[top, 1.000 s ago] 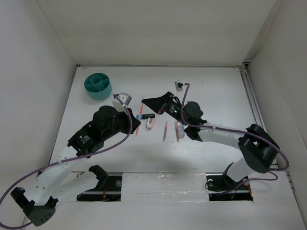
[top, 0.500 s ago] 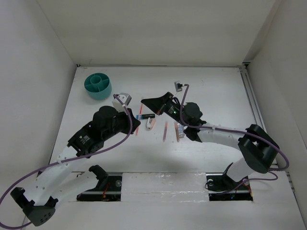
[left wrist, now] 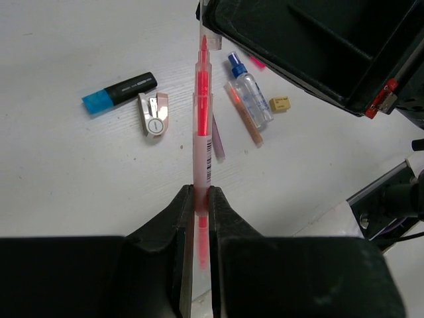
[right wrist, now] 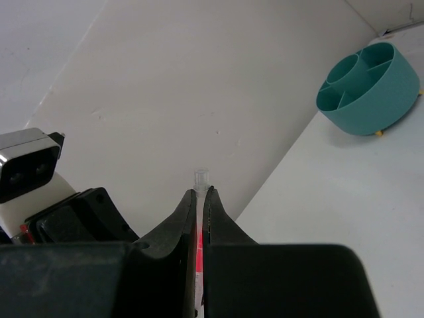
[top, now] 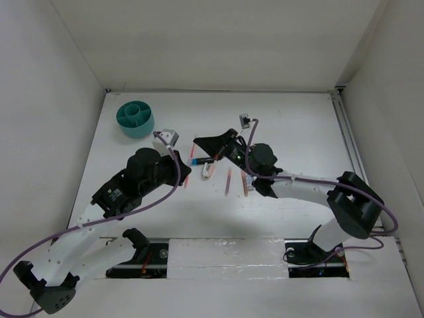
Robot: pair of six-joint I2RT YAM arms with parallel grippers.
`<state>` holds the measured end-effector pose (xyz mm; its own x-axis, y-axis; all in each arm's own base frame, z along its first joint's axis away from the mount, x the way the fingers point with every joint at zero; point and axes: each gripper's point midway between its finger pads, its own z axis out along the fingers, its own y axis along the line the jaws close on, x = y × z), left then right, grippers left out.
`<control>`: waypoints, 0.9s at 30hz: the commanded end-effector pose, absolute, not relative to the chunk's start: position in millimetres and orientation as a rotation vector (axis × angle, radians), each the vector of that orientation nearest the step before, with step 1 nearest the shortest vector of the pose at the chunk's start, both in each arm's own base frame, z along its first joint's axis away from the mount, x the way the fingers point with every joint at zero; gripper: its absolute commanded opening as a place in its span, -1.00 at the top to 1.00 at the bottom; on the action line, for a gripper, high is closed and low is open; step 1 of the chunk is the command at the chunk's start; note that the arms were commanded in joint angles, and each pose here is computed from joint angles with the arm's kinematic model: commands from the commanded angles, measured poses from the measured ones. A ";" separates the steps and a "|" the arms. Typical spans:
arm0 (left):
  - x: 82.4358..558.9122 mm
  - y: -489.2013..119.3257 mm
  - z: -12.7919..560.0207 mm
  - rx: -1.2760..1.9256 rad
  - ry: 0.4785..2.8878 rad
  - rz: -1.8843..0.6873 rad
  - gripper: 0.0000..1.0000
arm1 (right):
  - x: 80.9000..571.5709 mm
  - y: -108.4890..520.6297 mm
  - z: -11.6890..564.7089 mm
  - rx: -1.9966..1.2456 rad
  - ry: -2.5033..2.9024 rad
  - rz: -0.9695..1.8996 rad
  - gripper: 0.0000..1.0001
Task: Sort the stationery into containers
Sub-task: Close the pen cap on the pen.
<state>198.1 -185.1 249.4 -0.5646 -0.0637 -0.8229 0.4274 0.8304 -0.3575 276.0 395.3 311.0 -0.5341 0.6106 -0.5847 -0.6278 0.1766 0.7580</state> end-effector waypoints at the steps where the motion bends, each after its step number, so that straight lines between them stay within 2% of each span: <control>1: 207.4 -182.2 265.6 0.197 2.021 -0.664 1.00 | 265.1 404.2 313.4 -0.068 1.424 1.580 1.00; 19: 223.1 -183.2 275.3 0.128 1.995 -0.695 1.00 | 266.8 411.0 304.3 -0.065 1.446 1.574 1.00; 27: 237.5 -167.2 292.4 0.017 1.934 -0.613 1.00 | 265.4 412.8 302.2 -0.077 1.477 1.571 1.00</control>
<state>211.4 -179.3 245.2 -0.5881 -0.1300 -0.7983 0.3429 0.8538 -0.3917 280.3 402.1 293.6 -0.5358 0.6063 -0.5876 -0.6030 0.2124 0.7690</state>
